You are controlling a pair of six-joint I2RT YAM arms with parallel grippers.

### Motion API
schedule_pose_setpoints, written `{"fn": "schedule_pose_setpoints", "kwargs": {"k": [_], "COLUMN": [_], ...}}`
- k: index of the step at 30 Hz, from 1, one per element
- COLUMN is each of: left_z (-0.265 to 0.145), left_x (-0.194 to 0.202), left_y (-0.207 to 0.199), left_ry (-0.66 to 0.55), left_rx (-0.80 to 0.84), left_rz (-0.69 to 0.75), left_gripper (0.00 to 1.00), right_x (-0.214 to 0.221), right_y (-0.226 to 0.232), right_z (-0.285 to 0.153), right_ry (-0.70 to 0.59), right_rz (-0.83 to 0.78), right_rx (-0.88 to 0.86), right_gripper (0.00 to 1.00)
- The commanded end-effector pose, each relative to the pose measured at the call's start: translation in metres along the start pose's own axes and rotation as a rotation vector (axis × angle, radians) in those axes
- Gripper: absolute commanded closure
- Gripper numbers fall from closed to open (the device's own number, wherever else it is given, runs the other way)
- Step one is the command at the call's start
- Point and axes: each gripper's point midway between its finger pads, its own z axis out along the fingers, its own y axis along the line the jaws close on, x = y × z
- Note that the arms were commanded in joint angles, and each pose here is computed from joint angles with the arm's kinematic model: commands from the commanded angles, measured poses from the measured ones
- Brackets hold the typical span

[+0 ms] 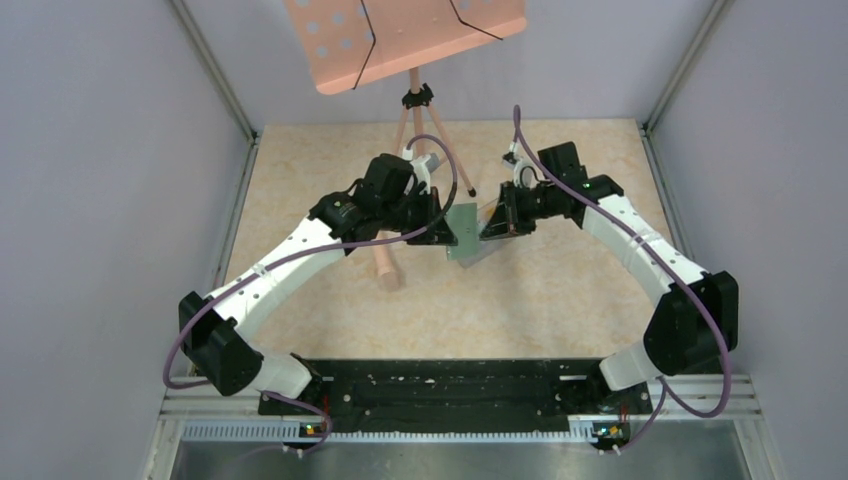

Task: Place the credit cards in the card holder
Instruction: Open the card holder at the center of the board.

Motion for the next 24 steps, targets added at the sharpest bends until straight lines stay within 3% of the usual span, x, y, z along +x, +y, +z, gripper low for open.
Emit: {"fn": "schedule_pose_setpoints", "kwargs": {"k": [1, 5, 7, 10, 14, 24], "left_z": [-0.009, -0.021, -0.041, -0.07, -0.091, -0.076], "left_x": [-0.014, -0.027, -0.039, -0.06, -0.068, -0.043], "left_y": [-0.016, 0.002, 0.012, 0.023, 0.016, -0.015], "left_ry": [-0.069, -0.159, -0.252, -0.413, -0.536, -0.402], "left_rx": [0.059, -0.058, -0.131, -0.22, -0.177, 0.066], "left_rz": [0.044, 0.079, 0.123, 0.239, 0.424, 0.802], "left_gripper": [0.95, 0.3, 0.11, 0.07, 0.07, 0.08], "right_x": [-0.027, -0.039, -0.043, -0.048, -0.047, -0.026], "right_y": [0.014, 0.042, 0.057, 0.08, 0.106, 0.131], "right_z": [-0.008, -0.023, -0.033, -0.048, -0.061, -0.075], "right_ry": [-0.062, -0.095, -0.117, -0.148, -0.163, -0.088], "right_rz": [-0.076, -0.173, -0.221, -0.28, -0.336, -0.376], "right_rx": [-0.01, -0.092, -0.129, -0.194, -0.293, -0.454], "right_gripper": [1.0, 1.0, 1.0, 1.0, 1.0, 1.0]}}
